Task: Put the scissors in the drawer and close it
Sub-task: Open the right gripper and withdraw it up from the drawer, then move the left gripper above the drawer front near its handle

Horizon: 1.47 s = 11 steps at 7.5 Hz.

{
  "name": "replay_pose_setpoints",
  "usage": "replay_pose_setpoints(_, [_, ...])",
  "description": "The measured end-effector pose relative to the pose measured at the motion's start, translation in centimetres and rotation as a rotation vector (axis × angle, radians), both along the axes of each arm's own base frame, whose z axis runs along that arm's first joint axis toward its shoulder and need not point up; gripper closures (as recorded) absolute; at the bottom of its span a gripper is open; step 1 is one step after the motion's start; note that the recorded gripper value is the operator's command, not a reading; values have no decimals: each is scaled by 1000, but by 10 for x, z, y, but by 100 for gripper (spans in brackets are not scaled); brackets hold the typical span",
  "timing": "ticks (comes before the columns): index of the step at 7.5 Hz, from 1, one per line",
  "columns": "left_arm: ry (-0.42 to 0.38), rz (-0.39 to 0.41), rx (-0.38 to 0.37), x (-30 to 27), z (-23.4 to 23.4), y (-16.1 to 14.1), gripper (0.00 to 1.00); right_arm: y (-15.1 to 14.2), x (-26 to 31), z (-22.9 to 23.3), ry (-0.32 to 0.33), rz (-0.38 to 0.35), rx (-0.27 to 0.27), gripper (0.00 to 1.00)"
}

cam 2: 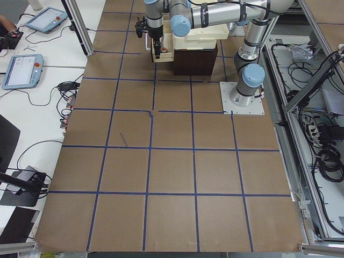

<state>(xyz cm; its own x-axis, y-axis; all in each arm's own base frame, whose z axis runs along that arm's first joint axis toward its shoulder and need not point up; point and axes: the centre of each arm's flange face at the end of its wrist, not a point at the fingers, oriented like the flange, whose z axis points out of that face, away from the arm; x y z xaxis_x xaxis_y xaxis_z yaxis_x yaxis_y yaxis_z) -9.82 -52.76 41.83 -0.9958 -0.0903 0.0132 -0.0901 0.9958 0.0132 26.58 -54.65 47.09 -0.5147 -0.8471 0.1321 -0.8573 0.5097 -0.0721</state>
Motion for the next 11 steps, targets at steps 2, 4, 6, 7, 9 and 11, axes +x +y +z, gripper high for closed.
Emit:
replay_pose_setpoints(2, [-4,-9,-22,4,8,-4,0,-6,-70,22,-34,-374,9,0])
replay_pose_setpoints(4, [-8,0,-67,19,24,-26,0,4,-112,36,-51,-679,46,0])
replay_pose_setpoints(6, [1,1,-61,23,13,-47,0,17,-123,43,-78,-852,112,0])
replay_pose_setpoints(7, [14,4,-54,23,-1,-59,0,18,-127,43,-91,-893,126,0])
replay_pose_setpoints(9, [92,13,-73,17,-31,-85,0,17,-148,38,-91,-953,155,0])
replay_pose_setpoints(11, [175,30,-60,9,-57,-100,0,19,-158,40,-82,-993,151,0])
